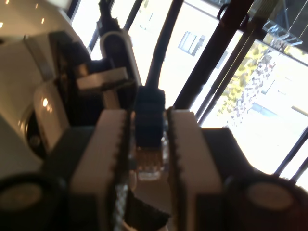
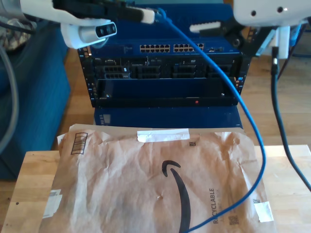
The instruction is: Grab the cable and plug it in
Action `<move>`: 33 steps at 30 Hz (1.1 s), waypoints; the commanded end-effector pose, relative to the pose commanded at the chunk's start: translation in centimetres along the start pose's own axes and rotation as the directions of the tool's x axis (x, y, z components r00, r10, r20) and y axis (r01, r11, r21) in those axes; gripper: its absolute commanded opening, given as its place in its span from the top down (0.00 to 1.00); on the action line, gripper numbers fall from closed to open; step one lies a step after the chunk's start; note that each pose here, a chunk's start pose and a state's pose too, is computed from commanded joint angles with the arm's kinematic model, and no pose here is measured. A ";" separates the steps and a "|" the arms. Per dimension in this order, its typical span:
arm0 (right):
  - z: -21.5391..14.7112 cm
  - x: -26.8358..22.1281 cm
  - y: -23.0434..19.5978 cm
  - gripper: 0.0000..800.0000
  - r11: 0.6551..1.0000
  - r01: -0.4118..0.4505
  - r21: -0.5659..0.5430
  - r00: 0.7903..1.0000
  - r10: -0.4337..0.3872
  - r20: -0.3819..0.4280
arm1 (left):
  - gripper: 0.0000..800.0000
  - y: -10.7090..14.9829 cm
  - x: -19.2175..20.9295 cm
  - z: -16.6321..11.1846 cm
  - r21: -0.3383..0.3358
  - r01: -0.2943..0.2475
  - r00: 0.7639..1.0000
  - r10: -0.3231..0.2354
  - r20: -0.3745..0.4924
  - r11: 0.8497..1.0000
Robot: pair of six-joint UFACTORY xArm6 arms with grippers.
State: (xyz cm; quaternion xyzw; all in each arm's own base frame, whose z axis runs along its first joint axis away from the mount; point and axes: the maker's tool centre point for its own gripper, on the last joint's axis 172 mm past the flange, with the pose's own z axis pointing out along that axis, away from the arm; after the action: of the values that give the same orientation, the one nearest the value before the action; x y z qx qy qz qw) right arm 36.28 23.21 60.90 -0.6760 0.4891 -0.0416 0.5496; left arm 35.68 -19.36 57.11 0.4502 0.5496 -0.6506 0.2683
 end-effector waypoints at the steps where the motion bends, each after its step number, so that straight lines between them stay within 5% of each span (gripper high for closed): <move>1: -0.3 -0.3 0.0 0.01 1.000 0.004 0.004 1.000 -0.004 0.004 | 1.00 0.0 0.1 -0.2 0.002 0.005 1.000 -0.005 0.000 1.000; 7: 0.7 -2.4 1.7 0.01 0.999 0.041 -0.033 0.998 -0.039 0.054 | 0.99 0.4 1.0 -2.5 0.070 0.102 0.993 -0.106 0.051 0.992; 14: 2.7 -4.4 3.8 0.01 0.991 0.131 -0.039 0.986 -0.126 0.108 | 0.99 -0.3 0.4 -2.5 0.100 0.087 0.993 -0.095 0.072 0.991; 21: 3.4 -4.5 3.9 0.03 0.991 0.132 -0.013 0.985 -0.129 0.110 | 0.99 -1.0 0.0 -2.6 0.136 0.074 0.991 -0.088 0.102 0.988; 27: 3.4 -4.5 3.7 0.33 0.992 0.123 -0.003 0.986 -0.122 0.109 | 0.98 -1.2 0.1 -2.6 0.146 0.075 0.991 -0.090 0.100 0.986; 33: 3.5 -4.4 3.7 0.37 0.993 0.121 -0.002 0.987 -0.121 0.110 | 0.98 -1.7 0.2 -2.5 0.163 0.070 0.992 -0.086 0.097 0.984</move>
State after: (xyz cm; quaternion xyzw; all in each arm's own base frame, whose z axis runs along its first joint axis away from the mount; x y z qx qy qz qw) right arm 33.78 29.10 58.80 -0.7082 0.4166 -0.0357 0.5689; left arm 34.87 -16.54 57.74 0.4141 0.4984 -0.7249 0.2338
